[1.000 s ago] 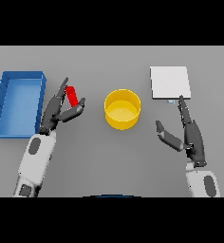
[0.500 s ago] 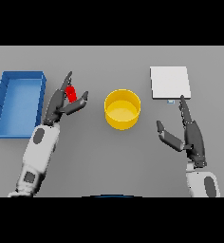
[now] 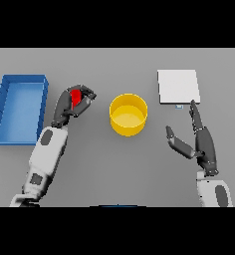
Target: Pick up the red beaker and tilt it to pour out 1 green nut into yellow bowl. Pick up the yellow bowl and place it on the metallic measuring scale.
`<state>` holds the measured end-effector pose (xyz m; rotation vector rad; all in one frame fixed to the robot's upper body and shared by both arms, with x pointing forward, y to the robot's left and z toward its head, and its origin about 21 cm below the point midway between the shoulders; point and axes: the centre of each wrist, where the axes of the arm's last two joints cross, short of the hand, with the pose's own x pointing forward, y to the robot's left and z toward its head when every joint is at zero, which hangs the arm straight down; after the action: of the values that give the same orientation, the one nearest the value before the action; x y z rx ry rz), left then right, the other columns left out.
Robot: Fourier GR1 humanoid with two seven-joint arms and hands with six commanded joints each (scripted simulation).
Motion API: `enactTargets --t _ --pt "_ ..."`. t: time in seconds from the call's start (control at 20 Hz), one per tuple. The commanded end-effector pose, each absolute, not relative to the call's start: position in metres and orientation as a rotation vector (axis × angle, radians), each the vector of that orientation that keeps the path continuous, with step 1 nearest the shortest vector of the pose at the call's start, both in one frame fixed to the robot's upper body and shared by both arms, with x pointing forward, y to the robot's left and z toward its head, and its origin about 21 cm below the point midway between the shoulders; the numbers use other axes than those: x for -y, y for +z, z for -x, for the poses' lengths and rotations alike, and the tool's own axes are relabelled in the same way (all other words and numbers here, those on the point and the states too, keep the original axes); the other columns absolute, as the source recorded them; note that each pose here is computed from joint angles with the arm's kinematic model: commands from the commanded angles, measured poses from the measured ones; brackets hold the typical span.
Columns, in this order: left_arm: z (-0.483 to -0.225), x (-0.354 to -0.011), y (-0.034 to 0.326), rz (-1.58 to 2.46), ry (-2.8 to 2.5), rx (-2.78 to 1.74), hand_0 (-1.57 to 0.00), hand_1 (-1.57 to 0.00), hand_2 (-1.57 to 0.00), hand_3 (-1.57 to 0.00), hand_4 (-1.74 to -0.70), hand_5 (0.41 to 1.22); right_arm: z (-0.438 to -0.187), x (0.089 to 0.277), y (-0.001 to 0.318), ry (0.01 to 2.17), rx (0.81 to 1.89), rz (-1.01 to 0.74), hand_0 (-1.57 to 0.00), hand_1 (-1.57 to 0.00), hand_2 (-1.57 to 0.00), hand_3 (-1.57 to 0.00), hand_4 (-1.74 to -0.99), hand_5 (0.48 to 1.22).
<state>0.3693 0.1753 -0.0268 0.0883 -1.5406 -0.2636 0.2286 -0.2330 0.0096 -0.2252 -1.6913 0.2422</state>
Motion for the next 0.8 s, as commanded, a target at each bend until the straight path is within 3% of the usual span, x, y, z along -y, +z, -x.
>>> enactTargets --t 0.0,0.15,0.3,0.75 --pt "-0.368 -0.174 -0.028 -0.093 -0.283 1.544 -1.20 -1.21 -1.23 -1.09 -1.57 1.106 -0.230 0.232 0.008 0.233 1.681 0.225 0.00 0.00 0.00 0.00 -1.250 0.643" --pt "-0.367 -0.170 -0.027 -0.091 -0.277 1.523 -1.38 -1.39 -1.40 -1.33 -1.51 1.162 -0.228 0.234 0.007 0.235 1.681 0.217 0.00 0.00 0.00 0.00 -1.257 0.645" --pt "-0.370 -0.169 -0.021 -0.084 -0.221 1.558 -1.47 -1.48 -1.48 -1.45 -1.62 1.140 -0.229 0.233 0.009 0.222 1.677 0.215 0.00 0.00 0.00 0.00 -1.260 0.643" --pt "-0.374 -0.162 0.030 -0.144 -0.352 1.686 -1.56 -1.56 -1.56 -1.55 -1.72 1.117 -0.223 0.236 0.006 0.260 1.703 0.239 0.00 0.00 0.00 0.00 -1.261 0.661"
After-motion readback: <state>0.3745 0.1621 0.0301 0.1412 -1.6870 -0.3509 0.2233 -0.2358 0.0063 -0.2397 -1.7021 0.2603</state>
